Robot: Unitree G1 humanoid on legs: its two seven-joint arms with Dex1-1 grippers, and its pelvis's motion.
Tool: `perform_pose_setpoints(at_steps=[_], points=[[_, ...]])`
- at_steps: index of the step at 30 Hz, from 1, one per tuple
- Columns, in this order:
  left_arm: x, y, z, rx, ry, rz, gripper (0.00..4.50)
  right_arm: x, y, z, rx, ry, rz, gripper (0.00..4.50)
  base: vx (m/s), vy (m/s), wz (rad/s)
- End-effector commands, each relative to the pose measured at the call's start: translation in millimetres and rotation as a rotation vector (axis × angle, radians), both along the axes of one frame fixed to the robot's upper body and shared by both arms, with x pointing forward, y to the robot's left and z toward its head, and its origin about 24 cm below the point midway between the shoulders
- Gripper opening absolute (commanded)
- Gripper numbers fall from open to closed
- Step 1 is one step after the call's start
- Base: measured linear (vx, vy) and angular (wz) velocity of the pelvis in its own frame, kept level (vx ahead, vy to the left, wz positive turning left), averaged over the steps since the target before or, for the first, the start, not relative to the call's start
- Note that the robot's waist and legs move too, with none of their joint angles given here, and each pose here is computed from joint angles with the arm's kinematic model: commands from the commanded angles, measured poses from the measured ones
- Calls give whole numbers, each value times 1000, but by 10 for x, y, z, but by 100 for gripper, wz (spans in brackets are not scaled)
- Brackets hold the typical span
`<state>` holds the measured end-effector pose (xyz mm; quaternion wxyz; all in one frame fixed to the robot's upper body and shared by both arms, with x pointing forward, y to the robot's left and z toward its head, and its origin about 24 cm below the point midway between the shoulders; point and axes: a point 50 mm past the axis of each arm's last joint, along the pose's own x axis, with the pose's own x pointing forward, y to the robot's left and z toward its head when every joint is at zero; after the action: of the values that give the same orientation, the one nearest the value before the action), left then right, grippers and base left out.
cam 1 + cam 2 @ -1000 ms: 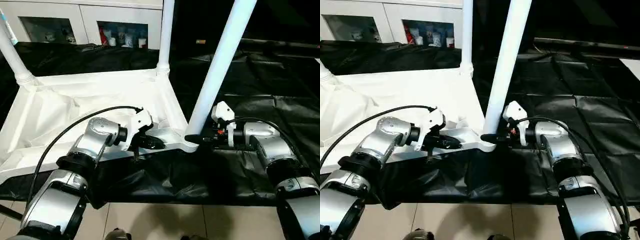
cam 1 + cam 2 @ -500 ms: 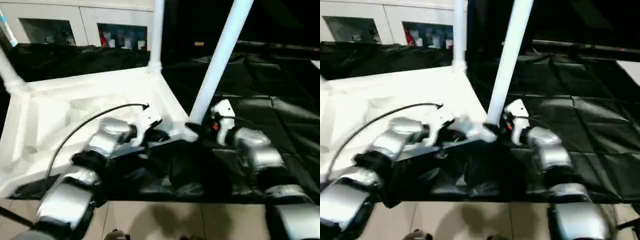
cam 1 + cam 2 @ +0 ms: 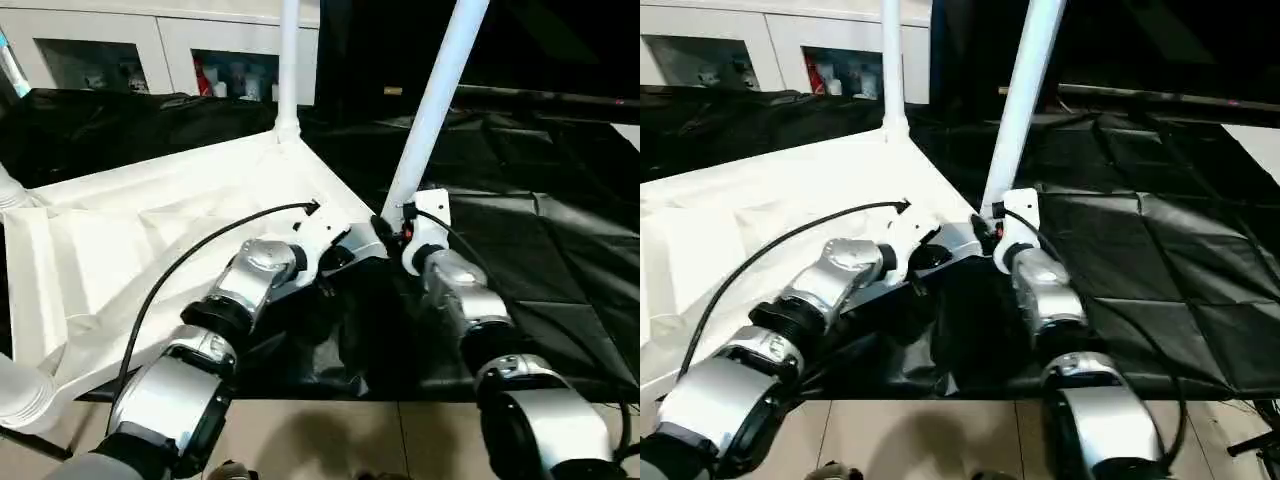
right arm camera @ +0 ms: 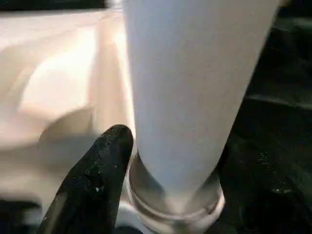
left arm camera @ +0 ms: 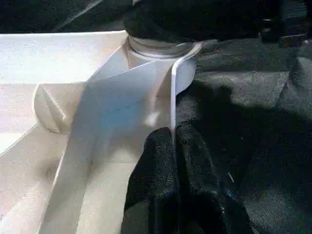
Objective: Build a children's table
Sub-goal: Rotate leg to tighten
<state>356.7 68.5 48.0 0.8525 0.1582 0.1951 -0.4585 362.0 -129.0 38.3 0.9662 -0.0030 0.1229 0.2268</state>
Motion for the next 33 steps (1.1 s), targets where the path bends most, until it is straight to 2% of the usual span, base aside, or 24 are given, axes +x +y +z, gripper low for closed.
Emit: perform_pose_setpoints(at_steps=[1, 3, 4, 5, 6, 8, 11, 13, 18, 22, 23, 27, 28, 32, 33], points=[[-29, -91, 62, -24, -22, -104, 0, -118, 239, -37, -45, 12, 296, 274, 0, 0, 0], [-54, 30, 57, -24, 0, -163, 0, -169, 43, 6, -92, 1, 422, 274, 0, 0, 0], [-54, 30, 57, -24, 0, -163, 0, -169, 43, 6, -92, 1, 422, 274, 0, 0, 0], [-70, 109, 55, -29, 16, -191, 0, -180, -88, 54, -105, -7, 461, 274, 0, 0, 0], [-72, 120, 54, -29, 18, -195, 0, -182, -105, 61, -107, -8, 465, 274, 0, 0, 0], [-104, 234, 58, -24, 36, -254, 0, -203, -272, 141, -106, -6, 528, 274, 0, 0, 0], [-137, 338, 65, -18, 61, -303, 0, -226, -375, 193, -88, 18, 590, 274, 0, 0, 0], [-205, 465, 69, -9, 115, -377, 0, -267, -439, 225, -77, 63, 679, 274, 0, 0, 0], [-247, 551, 71, -13, 138, -392, 0, -266, -437, 224, -100, 101, 728, 274, 0, 0, 0], [-263, 565, 68, -14, 145, -391, 0, -258, -395, 232, -75, 104, 747, 274, 0, 0, 0], [-264, 566, 70, -14, 145, -391, 0, -261, -392, 233, -72, 105, 750, 249, 0, 0, 0], [-273, 556, 77, -23, 145, -386, 0, -310, -367, 176, -44, 123, 767, 236, 0, 0, 0], [-272, 551, 77, -25, 144, -383, 0, -316, -365, 166, -41, 124, 765, 217, 0, 0, 0], [-216, 484, 72, -50, 112, -305, 0, -346, -335, 90, 3, 113, 699, 211, 0, 0, 0], [-171, 431, 70, -60, 88, -249, 0, -333, -315, 40, 19, 108, 615, 210, 0, 0, 0]])
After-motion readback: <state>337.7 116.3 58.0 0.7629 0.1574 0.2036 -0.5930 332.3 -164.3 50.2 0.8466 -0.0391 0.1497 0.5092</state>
